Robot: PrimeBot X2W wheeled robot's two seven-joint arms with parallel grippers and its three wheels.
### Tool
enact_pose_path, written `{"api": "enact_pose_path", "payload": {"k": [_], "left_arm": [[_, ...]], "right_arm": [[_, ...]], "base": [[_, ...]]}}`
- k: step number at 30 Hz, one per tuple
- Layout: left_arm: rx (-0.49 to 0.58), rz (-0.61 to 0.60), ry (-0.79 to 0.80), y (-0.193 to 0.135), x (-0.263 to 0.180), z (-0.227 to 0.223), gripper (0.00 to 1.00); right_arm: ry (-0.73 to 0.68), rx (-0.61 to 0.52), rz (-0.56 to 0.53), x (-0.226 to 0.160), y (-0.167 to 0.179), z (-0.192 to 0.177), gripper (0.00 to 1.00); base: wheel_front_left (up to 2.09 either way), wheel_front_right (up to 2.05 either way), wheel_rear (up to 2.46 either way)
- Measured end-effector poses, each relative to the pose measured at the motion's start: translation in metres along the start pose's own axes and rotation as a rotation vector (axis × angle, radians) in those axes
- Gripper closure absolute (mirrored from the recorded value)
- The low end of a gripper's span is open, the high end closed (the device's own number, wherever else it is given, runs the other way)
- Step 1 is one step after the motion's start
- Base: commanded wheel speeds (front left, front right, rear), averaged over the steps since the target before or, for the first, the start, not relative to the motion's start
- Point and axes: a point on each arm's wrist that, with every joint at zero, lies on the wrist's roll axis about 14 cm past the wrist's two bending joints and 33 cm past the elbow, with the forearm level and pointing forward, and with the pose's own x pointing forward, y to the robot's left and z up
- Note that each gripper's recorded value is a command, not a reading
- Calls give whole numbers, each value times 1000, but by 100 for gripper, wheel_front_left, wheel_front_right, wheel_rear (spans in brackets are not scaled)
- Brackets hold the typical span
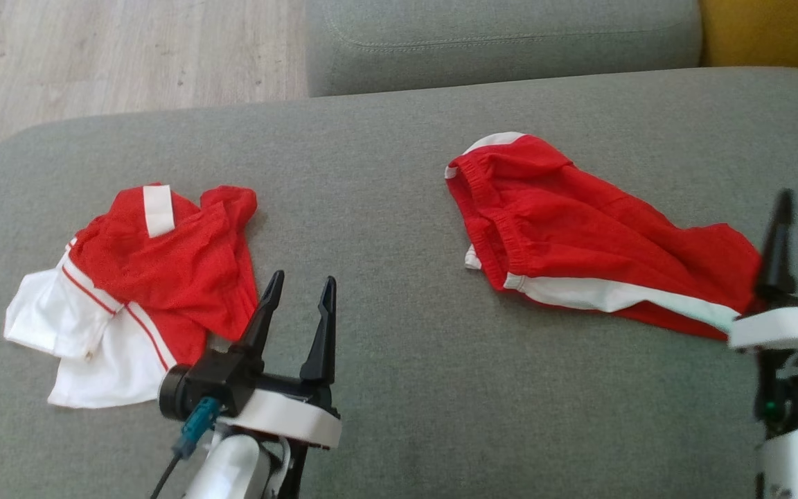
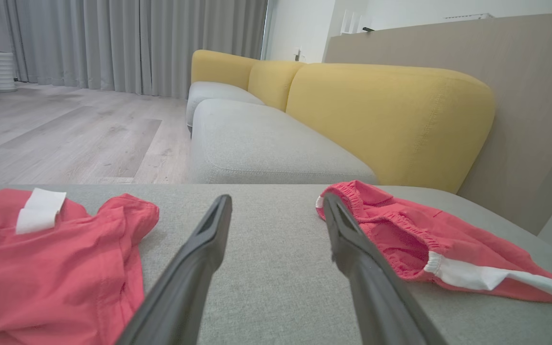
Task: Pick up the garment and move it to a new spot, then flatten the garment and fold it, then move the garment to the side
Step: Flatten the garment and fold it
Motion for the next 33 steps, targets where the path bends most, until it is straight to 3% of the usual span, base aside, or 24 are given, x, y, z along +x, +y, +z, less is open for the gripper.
{"api": "enact_pose_path", "payload": {"k": [5, 13, 20, 27, 33], "left_arm": [[-27, -24, -30, -7, 3, 10, 0], [-63, -37, -34, -12, 7, 10, 0], [-71, -58, -3, -17, 11, -1, 0], [-30, -296, 165, -72, 29, -35, 0], [7, -418, 366, -99, 39, -72, 0]], "right_arm": [[-94, -4, 107, -16, 31, 18, 0], [50, -65, 175, -55, 43, -31, 0], [46, -57, 172, -55, 43, -30, 0], [53, -69, 136, -49, 31, -32, 0], [65, -80, 101, -47, 20, -36, 0]], "base": [[0, 0, 0], [0, 0, 0], [0, 0, 0], [0, 0, 0], [0, 0, 0]]}}
